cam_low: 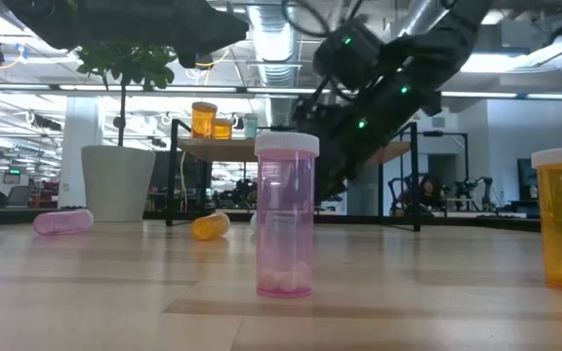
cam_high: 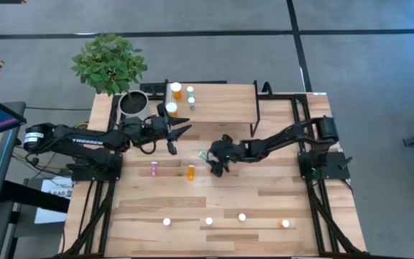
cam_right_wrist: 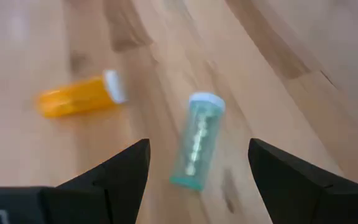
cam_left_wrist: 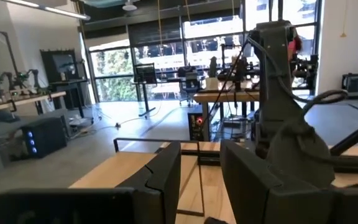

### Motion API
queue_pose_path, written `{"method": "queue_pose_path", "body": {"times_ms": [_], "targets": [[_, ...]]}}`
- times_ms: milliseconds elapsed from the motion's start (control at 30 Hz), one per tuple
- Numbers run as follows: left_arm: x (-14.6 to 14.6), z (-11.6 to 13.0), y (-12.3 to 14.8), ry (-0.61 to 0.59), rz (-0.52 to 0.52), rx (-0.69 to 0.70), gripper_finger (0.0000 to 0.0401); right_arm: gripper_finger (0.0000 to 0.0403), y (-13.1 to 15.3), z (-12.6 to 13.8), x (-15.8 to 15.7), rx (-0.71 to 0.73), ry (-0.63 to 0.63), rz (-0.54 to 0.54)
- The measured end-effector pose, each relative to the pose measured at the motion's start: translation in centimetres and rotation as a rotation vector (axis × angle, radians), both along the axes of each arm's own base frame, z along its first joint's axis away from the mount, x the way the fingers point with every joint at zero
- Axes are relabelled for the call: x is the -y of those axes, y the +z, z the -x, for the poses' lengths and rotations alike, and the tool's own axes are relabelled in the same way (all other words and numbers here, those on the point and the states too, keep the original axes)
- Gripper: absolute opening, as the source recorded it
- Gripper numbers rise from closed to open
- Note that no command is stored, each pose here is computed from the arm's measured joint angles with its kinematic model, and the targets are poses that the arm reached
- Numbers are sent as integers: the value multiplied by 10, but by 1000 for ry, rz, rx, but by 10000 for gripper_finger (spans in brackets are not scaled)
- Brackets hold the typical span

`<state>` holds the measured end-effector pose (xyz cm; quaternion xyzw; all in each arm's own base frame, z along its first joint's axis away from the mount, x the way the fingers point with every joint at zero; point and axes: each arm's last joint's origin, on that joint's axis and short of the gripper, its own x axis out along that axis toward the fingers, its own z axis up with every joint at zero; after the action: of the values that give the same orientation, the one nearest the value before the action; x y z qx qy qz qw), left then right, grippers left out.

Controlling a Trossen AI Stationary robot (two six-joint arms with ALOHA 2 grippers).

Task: Pick and place medicine bottles onto shelf by color
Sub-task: Adjust the green pill bottle on the shelf

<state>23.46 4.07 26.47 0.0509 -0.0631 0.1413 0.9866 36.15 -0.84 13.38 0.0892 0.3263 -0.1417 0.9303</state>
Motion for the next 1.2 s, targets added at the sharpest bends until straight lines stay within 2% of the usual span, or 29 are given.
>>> {"method": "queue_pose_path", "body": {"times_ms": [233,367,500,800,900,1000,1200], "targets": [[0,0,-1,-1,8,-9,102,296,-21,-10,-2,-105,-22,18],[0,0,-1,-2,15,-10,103,282,-27,-12,-2,-130,-36,4],[0,0,-1,-1,18,-10,103,249,-27,-11,-1,-136,-37,3],[0,0,-2,4,26,-15,103,147,-22,-9,5,-140,-44,7],[0,2,0,24,7,-17,103,121,-16,-8,8,-130,-44,4],[0,8,6,47,-21,-4,103,109,3,-6,11,-90,-25,5],[2,20,17,51,-43,9,104,119,51,2,16,39,14,65]]}}
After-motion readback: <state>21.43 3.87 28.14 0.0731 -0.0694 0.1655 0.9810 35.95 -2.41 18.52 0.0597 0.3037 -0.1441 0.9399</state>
